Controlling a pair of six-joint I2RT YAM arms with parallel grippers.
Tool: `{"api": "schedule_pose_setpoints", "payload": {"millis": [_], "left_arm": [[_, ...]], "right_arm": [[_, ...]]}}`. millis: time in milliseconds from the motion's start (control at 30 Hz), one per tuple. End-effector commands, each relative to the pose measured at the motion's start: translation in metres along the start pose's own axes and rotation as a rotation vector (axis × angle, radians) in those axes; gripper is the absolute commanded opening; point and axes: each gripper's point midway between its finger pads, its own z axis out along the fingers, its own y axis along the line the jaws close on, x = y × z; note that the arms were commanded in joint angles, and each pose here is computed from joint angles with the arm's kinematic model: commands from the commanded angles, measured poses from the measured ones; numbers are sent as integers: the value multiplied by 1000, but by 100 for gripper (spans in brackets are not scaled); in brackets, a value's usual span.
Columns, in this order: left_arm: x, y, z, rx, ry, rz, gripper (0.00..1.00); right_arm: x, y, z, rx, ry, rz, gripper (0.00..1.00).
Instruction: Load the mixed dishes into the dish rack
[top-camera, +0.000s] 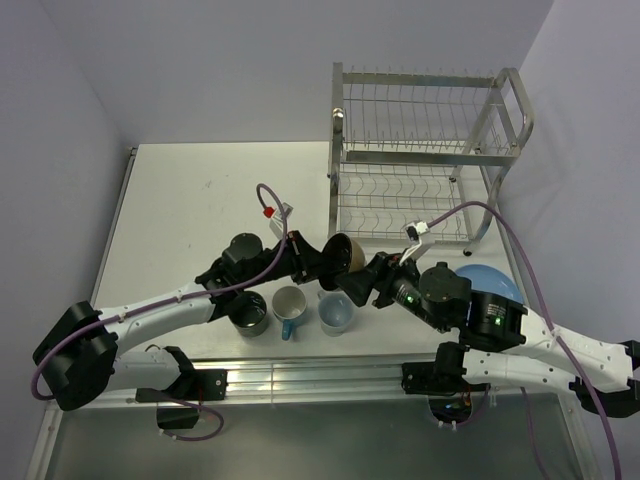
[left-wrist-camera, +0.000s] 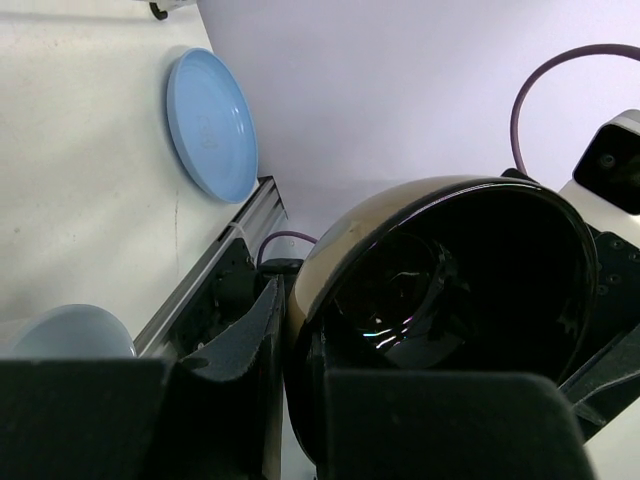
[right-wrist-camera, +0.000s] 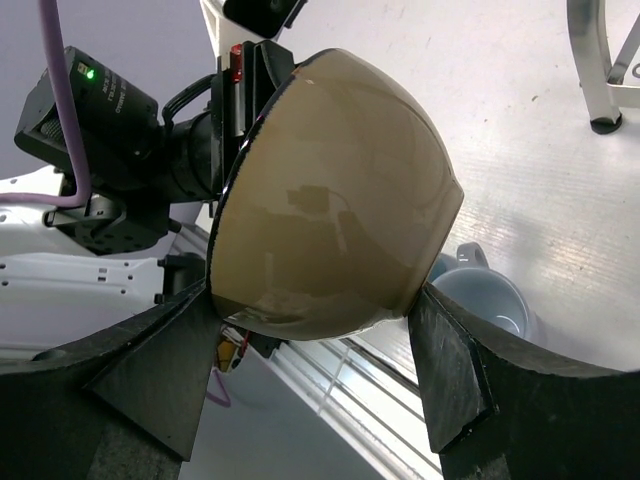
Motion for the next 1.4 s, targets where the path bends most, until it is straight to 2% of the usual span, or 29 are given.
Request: {"api": "schedule_pose_setpoints", "payload": {"millis": [0, 33, 67, 100, 200, 233, 300, 333, 433, 533, 967, 1067, 1167, 1200, 1267, 1367], "left_arm": [[-4, -48, -5, 165, -13, 53, 0], [-3, -48, -5, 165, -12, 49, 0], [-3, -48, -5, 170, -9, 48, 0], [-3, -48, -5, 171, -9, 47, 0], [-1, -46, -4, 166, -1, 43, 7], [-2, -46, -4, 168, -4, 36, 18], [-1, -46, -6, 175, -5, 39, 28], [0, -45, -6, 173, -4, 38, 40], [-2, -42, -8, 162, -14, 42, 61], [-4, -41, -10, 158, -20, 47, 72], [-11, -16, -11, 54, -47, 45, 86], [-17, -1, -15, -27, -79, 53, 87], [-25, 26, -25, -195, -120, 102, 88], [-33, 21, -26, -190, -153, 132, 88], [-43, 29, -36, -286, -196, 163, 88], [-49, 37, -49, -383, -215, 221, 88]], "right_arm": [[-8, 1, 11, 34, -56, -1, 39], [-9, 2, 11, 37, -60, 0, 18], [-7, 2, 11, 45, -59, -4, 6], [-7, 2, 12, 52, -59, -6, 0], [-6, -1, 14, 75, -67, -15, 0], [-6, -2, 13, 82, -71, -11, 0], [-7, -3, 12, 88, -85, -7, 0], [-5, -5, 12, 92, -85, -3, 0], [-7, -8, 9, 94, -102, 8, 0], [-9, -12, 6, 98, -120, 23, 0], [-15, -27, -4, 134, -164, 45, 0], [-20, -35, -8, 168, -182, 36, 0], [-25, -46, -11, 228, -208, 7, 0], [-27, -49, -11, 245, -216, -4, 0], [-31, -61, -13, 312, -241, -38, 0], [-35, -73, -13, 375, -261, -77, 0]]}}
